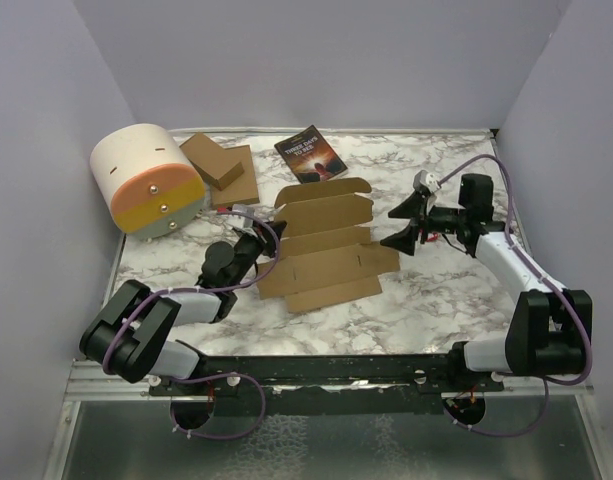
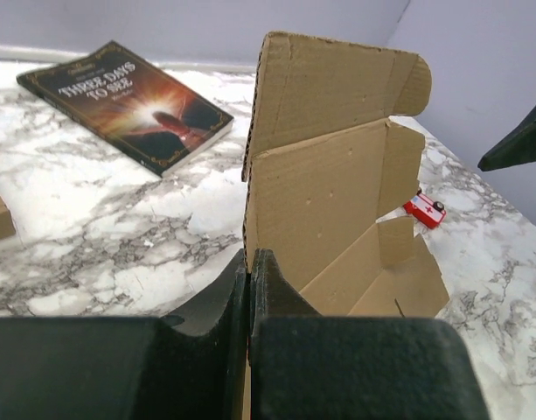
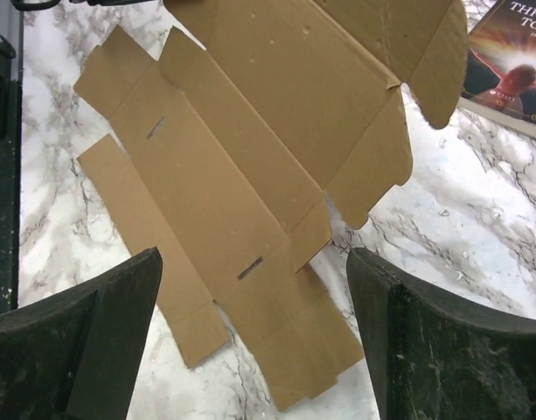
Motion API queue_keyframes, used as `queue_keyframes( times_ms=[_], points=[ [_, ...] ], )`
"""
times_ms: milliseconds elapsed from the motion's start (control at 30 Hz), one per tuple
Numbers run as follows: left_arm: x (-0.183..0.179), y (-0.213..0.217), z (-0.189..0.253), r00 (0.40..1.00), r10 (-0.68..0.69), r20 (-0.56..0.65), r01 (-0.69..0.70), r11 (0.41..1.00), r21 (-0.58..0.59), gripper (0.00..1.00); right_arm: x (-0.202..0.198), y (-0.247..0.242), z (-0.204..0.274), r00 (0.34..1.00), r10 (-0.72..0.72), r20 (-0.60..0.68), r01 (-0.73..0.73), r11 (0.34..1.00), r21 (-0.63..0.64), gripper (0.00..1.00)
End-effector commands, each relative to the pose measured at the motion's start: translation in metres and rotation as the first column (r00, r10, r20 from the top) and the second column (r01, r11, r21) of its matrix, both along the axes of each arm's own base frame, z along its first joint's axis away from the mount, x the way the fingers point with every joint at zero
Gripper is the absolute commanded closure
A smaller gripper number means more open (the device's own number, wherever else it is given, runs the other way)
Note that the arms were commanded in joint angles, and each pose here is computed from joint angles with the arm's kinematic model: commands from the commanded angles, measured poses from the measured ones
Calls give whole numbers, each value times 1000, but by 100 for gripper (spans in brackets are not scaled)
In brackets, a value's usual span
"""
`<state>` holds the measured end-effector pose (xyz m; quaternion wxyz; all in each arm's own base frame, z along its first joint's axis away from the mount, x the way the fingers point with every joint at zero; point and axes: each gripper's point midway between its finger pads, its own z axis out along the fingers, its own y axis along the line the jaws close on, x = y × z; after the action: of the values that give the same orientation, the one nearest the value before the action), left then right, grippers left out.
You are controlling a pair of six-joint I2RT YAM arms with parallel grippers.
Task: Fold the paper box
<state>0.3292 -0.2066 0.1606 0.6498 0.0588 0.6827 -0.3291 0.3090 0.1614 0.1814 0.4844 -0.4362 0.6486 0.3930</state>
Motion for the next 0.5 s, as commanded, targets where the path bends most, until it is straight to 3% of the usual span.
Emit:
queue_keyframes(
  times_ms=[0,167,333,367,467],
  points=[
    [-2,-5,35,980,-40,194,35,999,29,100,2,2,22,999,25,47,-27,999,40,11],
    [-3,-12,46,962,-84,261,69,995,69,100,1,-2,34,998,28,62,-31,998,58,9],
    [-12,-30,49,924,-211,319,176,975,136,100,3,3,62,982,89,164,-102,992,77,8],
    [-13,-33,48,913,-233,335,189,969,159,100,4,4,69,977,109,183,-125,989,79,1],
    [-11,-35,47,897,-266,354,207,958,196,100,16,3,88,963,127,237,-143,988,52,1]
  ],
)
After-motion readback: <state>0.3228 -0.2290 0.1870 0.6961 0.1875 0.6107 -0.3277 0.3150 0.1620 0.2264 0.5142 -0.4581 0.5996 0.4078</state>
